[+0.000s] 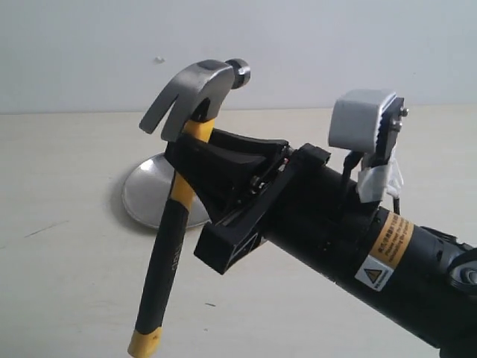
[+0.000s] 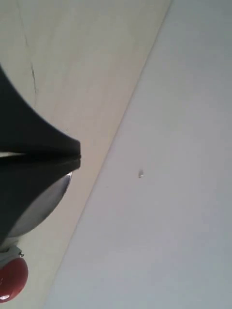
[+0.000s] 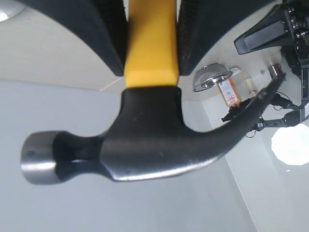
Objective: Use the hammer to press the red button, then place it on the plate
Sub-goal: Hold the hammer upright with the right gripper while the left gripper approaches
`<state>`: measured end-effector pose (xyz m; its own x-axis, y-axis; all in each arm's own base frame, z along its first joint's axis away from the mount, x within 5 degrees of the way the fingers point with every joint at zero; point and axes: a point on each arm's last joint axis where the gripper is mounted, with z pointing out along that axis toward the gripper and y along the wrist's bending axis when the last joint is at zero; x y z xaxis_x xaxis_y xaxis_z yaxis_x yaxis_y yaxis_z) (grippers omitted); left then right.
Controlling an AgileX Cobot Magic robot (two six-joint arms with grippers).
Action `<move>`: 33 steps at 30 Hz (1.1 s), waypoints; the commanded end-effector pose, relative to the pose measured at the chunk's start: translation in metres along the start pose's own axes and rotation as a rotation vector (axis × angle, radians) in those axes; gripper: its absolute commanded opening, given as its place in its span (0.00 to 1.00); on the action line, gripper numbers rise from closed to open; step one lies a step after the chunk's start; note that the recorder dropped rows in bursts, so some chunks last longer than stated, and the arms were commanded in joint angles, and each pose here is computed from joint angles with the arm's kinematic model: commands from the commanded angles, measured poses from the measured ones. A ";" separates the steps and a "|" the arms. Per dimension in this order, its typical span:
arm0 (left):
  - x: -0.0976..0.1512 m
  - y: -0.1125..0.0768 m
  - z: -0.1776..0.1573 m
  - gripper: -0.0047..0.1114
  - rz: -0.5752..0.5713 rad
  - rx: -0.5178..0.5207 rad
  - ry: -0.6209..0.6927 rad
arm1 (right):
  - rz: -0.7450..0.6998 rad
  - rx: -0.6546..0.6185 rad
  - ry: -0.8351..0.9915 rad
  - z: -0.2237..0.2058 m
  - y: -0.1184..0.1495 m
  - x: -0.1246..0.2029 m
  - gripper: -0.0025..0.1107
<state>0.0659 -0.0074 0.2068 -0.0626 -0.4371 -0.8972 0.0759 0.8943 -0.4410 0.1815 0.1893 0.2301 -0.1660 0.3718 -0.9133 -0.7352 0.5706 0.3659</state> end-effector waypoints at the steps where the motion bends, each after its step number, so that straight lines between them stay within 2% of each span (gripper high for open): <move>1: 0.000 0.000 0.000 0.04 -0.003 0.005 -0.001 | 0.007 -0.016 -0.035 0.002 -0.001 0.003 0.02; 7: 0.000 0.000 0.000 0.04 -0.003 0.005 -0.001 | 0.029 0.018 0.020 0.006 -0.009 0.020 0.02; 13: 0.000 -0.001 0.000 0.04 -0.002 0.011 0.001 | 0.044 0.054 0.019 0.006 -0.013 0.022 0.02; 16: 0.002 -0.008 -0.001 0.04 0.038 0.090 0.022 | 0.050 0.065 0.014 0.006 -0.014 0.022 0.02; 22: 0.009 -0.029 -0.005 0.04 0.094 0.333 0.082 | 0.068 0.107 -0.005 0.006 -0.018 0.020 0.02; 27: 0.011 -0.036 -0.008 0.04 0.093 0.418 0.102 | 0.068 0.107 -0.005 0.006 -0.018 0.020 0.02; 33: -0.010 -0.047 0.005 0.04 0.147 0.401 0.164 | 0.074 0.124 -0.013 0.005 -0.020 0.019 0.02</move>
<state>0.0632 -0.0440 0.2280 -0.1604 -0.2884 -0.9440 0.4654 0.8213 -0.3300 0.1967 0.1899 0.1970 -0.2635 0.3731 -0.8896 -0.6091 0.6508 0.4533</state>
